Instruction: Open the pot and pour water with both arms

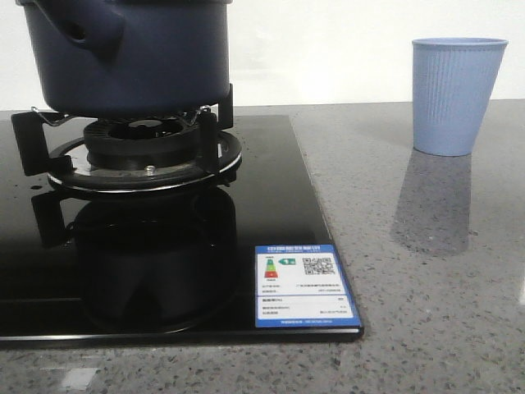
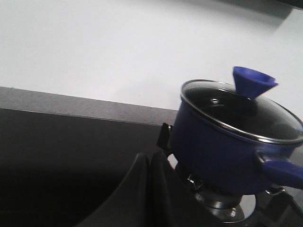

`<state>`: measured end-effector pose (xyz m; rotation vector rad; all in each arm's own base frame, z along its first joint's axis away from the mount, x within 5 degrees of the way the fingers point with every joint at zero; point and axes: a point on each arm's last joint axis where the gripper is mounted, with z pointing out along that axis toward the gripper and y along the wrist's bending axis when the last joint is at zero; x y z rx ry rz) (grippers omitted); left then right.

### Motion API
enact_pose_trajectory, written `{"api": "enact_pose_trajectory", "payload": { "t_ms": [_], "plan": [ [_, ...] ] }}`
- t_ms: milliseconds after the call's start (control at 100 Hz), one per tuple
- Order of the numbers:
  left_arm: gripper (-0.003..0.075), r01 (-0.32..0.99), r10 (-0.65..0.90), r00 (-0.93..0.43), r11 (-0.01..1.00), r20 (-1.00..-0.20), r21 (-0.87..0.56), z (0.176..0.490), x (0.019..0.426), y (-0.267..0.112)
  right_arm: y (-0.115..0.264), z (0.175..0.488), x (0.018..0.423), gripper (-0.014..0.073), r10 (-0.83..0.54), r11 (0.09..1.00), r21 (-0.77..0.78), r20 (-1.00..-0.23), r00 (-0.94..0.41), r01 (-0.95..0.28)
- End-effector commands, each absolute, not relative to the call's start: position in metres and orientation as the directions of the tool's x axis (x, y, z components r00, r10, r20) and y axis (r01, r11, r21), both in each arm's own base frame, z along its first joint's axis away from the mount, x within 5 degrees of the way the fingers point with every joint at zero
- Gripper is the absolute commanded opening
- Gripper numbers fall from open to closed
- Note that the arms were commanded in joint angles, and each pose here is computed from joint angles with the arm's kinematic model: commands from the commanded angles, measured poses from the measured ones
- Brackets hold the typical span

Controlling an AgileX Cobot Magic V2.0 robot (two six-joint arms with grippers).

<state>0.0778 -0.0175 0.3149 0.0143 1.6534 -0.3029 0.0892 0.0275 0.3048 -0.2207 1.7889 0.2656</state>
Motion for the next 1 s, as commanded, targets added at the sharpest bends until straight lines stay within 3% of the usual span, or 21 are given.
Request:
{"api": "enact_pose_trajectory", "payload": {
  "t_ms": [0, 150, 240, 320, 430, 500, 570, 990],
  "plan": [
    [-0.0018, 0.239, -0.138, -0.052, 0.96, -0.989, -0.146, 0.337, 0.086, -0.022, 0.028, 0.323, 0.099, -0.0066, -0.039, 0.957, 0.009, -0.986, -0.162, -0.291],
    [-0.0007, 0.327, -0.116, -0.076, 0.935, -0.99, -0.135, 0.35, 0.1, -0.034, 0.029, 0.328, 0.108, -0.0065, -0.043, 0.955, 0.013, -0.982, -0.181, -0.295],
    [0.0077, 0.368, -0.12, -0.063, 0.92, -0.991, -0.135, 0.358, 0.11, -0.043, 0.03, 0.331, 0.11, -0.0021, -0.043, 0.955, 0.013, -0.982, -0.182, -0.296],
    [0.0198, 0.393, -0.131, -0.039, 0.909, -0.991, -0.136, 0.365, 0.119, -0.05, 0.03, 0.332, 0.11, 0.0111, -0.043, 0.955, 0.013, -0.983, -0.181, -0.296],
    [0.0448, 0.427, -0.131, -0.044, 0.894, -0.99, -0.138, 0.37, 0.135, -0.063, 0.03, 0.332, 0.11, 0.0355, -0.043, 0.955, 0.013, -0.982, -0.182, -0.297],
    [0.0535, 0.44, -0.13, -0.049, 0.887, -0.99, -0.138, 0.372, 0.147, -0.072, 0.03, 0.332, 0.11, 0.0484, -0.043, 0.955, 0.013, -0.982, -0.182, -0.297],
    [0.0546, 0.45, -0.123, -0.058, 0.882, -0.991, -0.136, 0.373, 0.158, -0.082, 0.03, 0.331, 0.11, 0.0532, -0.044, 0.955, 0.013, -0.982, -0.184, -0.298],
    [0.0547, 0.432, -0.078, -0.094, 0.895, -0.993, -0.111, 0.37, 0.234, -0.124, 0.031, 0.33, 0.11, 0.053, -0.045, 0.952, 0.019, -0.979, -0.199, -0.307]
  ]
}}
